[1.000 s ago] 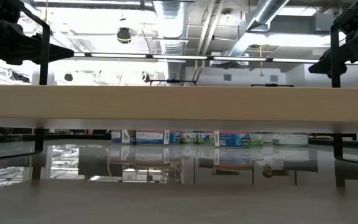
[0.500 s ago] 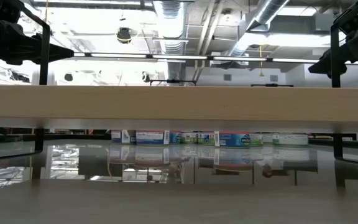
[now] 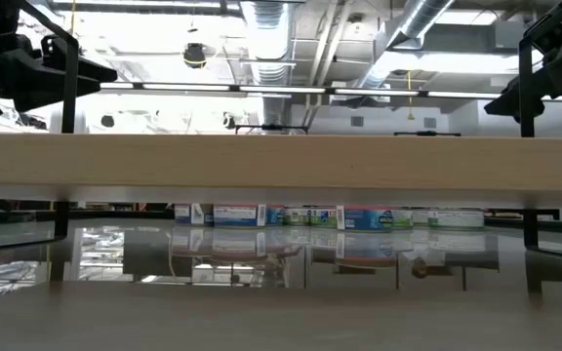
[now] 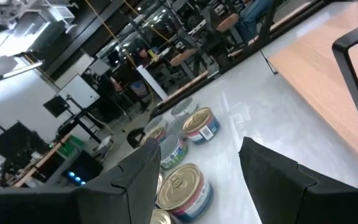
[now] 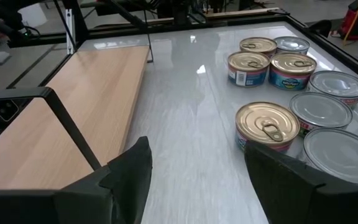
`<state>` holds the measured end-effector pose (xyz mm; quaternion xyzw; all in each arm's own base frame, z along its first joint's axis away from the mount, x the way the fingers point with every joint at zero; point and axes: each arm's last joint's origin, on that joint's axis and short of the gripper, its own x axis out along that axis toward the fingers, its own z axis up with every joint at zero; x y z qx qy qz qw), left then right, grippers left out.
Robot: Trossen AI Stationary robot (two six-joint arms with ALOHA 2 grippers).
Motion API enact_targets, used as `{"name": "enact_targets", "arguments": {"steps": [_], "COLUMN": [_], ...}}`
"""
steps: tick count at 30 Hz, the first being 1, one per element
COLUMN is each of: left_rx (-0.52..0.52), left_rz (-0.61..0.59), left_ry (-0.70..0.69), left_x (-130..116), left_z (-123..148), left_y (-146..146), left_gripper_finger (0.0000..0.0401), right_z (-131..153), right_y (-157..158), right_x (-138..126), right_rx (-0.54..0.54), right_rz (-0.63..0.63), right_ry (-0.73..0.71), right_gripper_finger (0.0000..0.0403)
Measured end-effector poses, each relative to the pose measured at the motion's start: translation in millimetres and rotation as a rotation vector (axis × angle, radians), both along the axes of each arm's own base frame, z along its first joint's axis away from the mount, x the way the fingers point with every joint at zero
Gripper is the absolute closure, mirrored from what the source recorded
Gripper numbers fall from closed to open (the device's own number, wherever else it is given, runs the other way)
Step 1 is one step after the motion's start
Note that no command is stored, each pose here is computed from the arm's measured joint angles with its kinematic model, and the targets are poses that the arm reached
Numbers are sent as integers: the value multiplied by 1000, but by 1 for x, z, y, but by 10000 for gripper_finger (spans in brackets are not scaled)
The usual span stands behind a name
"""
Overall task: Stack canned seafood by type on shelf
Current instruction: Put the blue tuna can on the shelf
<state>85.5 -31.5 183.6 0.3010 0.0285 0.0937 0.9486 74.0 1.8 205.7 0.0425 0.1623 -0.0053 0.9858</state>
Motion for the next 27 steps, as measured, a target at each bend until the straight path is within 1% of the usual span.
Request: {"name": "enact_targets", "arguments": {"steps": [3, 5, 6, 7, 10, 11, 13, 17, 22, 23, 25, 27], "left_rx": [-38, -87, -141, -222, -493, -559, -638, -713, -833, -842, -835, -818], "left_rz": [12, 18, 12, -11, -131, -164, -211, -276, -298, -296, -276, -254], "left_ry": [-18, -44, -58, -73, -100, -103, -100, -85, -83, -84, -80, -64], "left_x": [0, 0, 0, 0, 1, 1, 1, 0, 0, 0, 0, 0], "left_z": [1, 3, 3, 3, 4, 4, 4, 5, 5, 5, 4, 2], "left_y": [0, 1, 0, 0, -3, -4, -6, -8, -8, -8, -8, -7], "left_gripper_finger": [191, 191, 191, 191, 191, 191, 191, 191, 191, 191, 191, 191], "right_z": [0, 0, 0, 0, 0, 1, 1, 1, 2, 3, 8, 15], "right_y": [0, 0, 0, 0, 0, 0, 0, 0, 0, 0, 0, 0], "right_x": [0, 0, 0, 0, 0, 0, 0, 0, 1, 1, 2, 4], "right_rx": [0, 0, -1, -11, -60, -66, -68, -68, -73, -71, -31, 55], "right_rz": [0, 0, 0, 3, 20, 21, 22, 21, 22, 21, 8, -14], "right_ry": [0, 0, 0, 0, -5, -7, -7, -10, -24, -38, -86, -157], "right_gripper_finger": [121, 121, 121, 121, 121, 121, 121, 121, 121, 121, 121, 121]}}
